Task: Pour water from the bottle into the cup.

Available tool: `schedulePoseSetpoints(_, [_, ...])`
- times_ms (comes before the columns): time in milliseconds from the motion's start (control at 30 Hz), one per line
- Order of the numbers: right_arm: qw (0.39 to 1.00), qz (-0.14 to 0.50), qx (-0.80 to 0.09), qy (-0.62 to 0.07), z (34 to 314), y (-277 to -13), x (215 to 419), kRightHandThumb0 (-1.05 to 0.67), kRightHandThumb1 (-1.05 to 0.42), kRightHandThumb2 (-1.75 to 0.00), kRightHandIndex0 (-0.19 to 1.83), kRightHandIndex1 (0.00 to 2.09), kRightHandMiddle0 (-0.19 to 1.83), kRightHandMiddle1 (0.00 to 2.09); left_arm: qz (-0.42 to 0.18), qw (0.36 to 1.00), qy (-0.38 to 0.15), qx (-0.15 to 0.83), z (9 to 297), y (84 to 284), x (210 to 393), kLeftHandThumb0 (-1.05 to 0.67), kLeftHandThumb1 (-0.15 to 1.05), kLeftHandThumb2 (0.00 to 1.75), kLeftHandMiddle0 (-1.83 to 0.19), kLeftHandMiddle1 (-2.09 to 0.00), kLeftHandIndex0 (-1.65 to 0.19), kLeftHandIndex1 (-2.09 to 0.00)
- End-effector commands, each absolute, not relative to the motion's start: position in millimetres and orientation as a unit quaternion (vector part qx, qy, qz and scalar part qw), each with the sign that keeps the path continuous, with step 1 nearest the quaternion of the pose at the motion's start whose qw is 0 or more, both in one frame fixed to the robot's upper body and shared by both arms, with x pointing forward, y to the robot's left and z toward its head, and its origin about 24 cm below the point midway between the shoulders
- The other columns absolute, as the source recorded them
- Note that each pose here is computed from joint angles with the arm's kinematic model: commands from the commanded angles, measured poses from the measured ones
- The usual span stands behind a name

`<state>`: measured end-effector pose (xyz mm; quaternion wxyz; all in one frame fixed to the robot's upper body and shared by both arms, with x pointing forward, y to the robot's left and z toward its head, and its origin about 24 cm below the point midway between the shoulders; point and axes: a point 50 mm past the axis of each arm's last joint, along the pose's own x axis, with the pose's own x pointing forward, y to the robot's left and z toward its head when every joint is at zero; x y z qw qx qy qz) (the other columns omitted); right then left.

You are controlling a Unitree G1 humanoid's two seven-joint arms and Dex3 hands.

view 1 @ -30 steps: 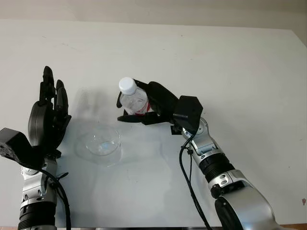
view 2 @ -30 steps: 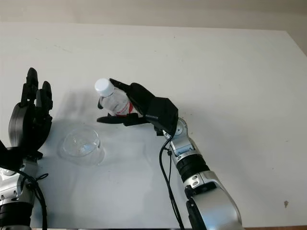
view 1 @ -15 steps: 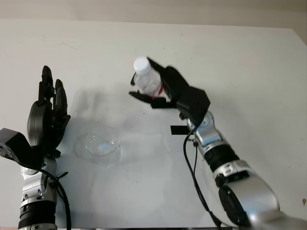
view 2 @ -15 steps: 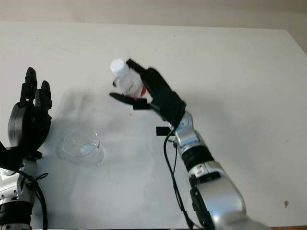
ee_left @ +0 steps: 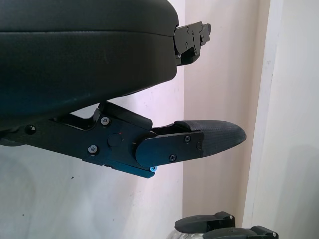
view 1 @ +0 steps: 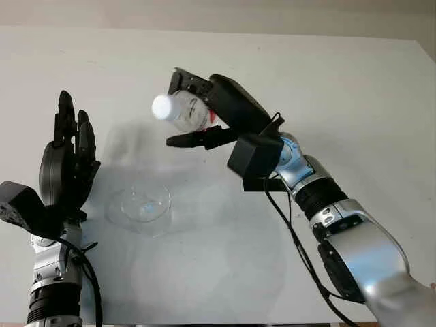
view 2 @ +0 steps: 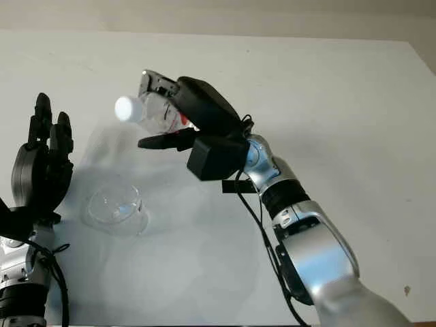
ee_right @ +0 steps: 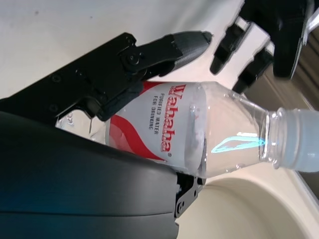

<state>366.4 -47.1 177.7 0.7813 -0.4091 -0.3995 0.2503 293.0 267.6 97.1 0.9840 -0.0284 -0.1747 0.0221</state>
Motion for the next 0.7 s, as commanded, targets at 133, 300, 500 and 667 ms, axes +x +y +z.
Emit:
schedulePoseSetpoints(133, [0.685,0.233,-0.473,-0.502,191,-34,357,-0.44,-1.05,-0.21,1.30,2.09,1.02,2.09,0.020,0.983,-0.178,-0.029,95,263.9,294.1,-0.72,1.05,0.53,0.19,-0.03,0.19,-0.01])
schedulePoseSetpoints(300, [0.627,0.223,-0.505,-0.550,190,-30,354,-0.48,-1.05,-0.20,1.31,2.09,1.04,2.09,0.020,0.983,-0.178,-0.029,95,262.2,294.9,-0.73,1.05,0.52,0.19,-0.03,0.19,-0.01])
schedulePoseSetpoints(500, [0.534,0.194,-0.533,-0.627,194,-28,349,-0.51,-1.05,-0.13,1.34,2.09,1.03,2.09,0.024,0.983,-0.178,-0.030,96,260.5,295.0,-0.73,1.05,0.52,0.19,-0.04,0.19,-0.02])
schedulePoseSetpoints(667, [0.503,0.186,-0.522,-0.664,196,-26,345,-0.53,-1.05,-0.18,1.34,2.09,0.88,2.09,0.027,0.983,-0.177,-0.034,96,259.3,295.4,-0.73,1.05,0.52,0.18,-0.05,0.19,-0.03])
